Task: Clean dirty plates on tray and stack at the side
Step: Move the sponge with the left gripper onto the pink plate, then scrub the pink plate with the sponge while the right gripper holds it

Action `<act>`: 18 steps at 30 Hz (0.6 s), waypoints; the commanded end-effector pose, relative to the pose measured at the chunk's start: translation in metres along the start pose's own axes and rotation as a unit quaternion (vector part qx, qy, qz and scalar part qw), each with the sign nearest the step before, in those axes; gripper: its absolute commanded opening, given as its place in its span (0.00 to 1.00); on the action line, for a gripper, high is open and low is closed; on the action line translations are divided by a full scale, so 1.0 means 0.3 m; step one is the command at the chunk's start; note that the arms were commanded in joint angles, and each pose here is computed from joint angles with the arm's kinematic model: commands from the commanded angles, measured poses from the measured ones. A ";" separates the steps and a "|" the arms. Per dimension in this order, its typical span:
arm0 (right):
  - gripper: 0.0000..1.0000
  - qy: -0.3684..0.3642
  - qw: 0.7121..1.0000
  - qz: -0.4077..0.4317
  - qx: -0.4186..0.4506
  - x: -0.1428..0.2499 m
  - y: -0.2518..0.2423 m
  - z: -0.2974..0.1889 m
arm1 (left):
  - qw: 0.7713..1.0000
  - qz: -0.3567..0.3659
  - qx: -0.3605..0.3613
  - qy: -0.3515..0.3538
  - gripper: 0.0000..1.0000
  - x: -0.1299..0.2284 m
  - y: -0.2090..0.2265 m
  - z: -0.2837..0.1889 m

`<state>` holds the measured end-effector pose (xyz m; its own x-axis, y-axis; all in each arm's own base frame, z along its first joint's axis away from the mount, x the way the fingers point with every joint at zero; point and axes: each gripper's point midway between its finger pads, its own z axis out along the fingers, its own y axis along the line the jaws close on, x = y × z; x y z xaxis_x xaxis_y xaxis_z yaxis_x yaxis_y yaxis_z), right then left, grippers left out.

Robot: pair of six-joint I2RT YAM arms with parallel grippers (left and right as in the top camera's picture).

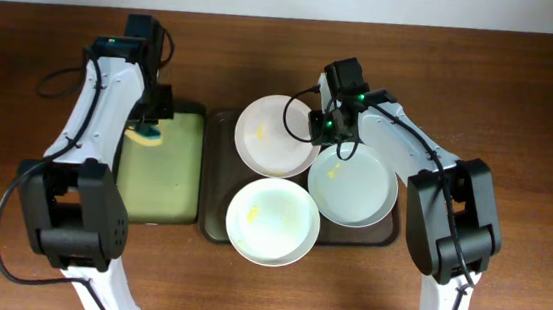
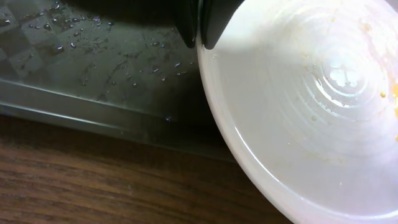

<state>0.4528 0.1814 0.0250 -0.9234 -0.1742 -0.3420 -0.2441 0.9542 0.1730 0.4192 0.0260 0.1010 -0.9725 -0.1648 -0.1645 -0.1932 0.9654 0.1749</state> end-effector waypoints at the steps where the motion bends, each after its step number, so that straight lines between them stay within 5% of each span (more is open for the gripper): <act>1: 0.04 0.014 1.000 0.003 0.005 0.026 -0.016 0.034 | 0.999 0.005 0.024 -0.038 0.00 -0.025 -0.080 -0.084; 4: 0.04 0.014 1.000 0.003 0.005 0.026 -0.016 0.034 | 0.983 0.063 0.168 -0.049 0.00 -0.015 -0.348 -0.142; 8: 0.04 0.014 1.000 0.003 0.005 0.026 -0.016 0.034 | 0.970 0.096 0.201 -0.097 0.00 0.000 -0.606 -0.190; 12: 0.04 0.014 1.000 0.003 0.005 0.026 -0.016 0.034 | 0.968 0.111 0.202 -0.101 0.00 0.007 -0.722 -0.122; 18: 0.04 0.014 1.000 0.003 0.005 0.026 -0.016 0.034 | 0.982 0.078 0.162 -0.066 0.00 0.013 -0.705 0.037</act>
<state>0.4529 0.1815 0.0251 -0.9230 -0.1752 -0.3425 -0.2453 0.9539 0.1730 0.4549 -0.1811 0.0612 -0.9556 0.0184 -0.2940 0.0561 0.9912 -0.1202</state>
